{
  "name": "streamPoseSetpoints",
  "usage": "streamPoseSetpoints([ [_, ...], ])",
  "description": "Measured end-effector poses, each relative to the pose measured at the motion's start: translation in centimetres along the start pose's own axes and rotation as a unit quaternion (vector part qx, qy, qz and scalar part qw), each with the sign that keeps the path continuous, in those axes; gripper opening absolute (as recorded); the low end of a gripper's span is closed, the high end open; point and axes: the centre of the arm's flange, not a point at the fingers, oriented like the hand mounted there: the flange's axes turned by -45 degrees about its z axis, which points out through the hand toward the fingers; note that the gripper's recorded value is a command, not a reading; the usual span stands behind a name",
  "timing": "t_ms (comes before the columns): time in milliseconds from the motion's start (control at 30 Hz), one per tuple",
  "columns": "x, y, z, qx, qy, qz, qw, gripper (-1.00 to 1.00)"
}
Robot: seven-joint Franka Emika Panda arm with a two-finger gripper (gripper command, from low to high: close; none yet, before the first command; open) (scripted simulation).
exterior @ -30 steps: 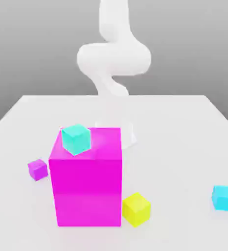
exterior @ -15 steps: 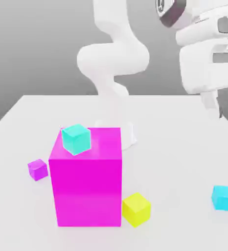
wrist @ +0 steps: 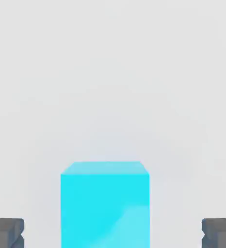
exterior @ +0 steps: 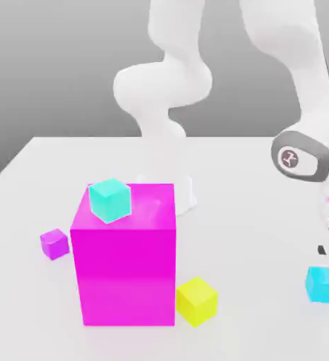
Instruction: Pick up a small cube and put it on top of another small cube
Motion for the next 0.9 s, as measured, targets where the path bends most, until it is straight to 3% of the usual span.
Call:
streamPoseSetpoints([
  [33, 0.0, 0.0, 0.8, 0.000, 0.000, 0.000, 1.000, -1.00],
  [267, 0.0, -0.1, 0.8, 0.000, -0.001, 0.000, 1.000, -1.00],
  [467, -0.7, 0.8, -5.8, -0.002, -0.002, 0.003, 1.000, -1.00],
  [700, -11.6, 9.4, -15.5, -0.016, -0.013, 0.061, 0.998, -1.00],
  [900, -21.5, 11.7, -23.2, -0.016, -0.016, 0.091, 0.996, -1.00],
])
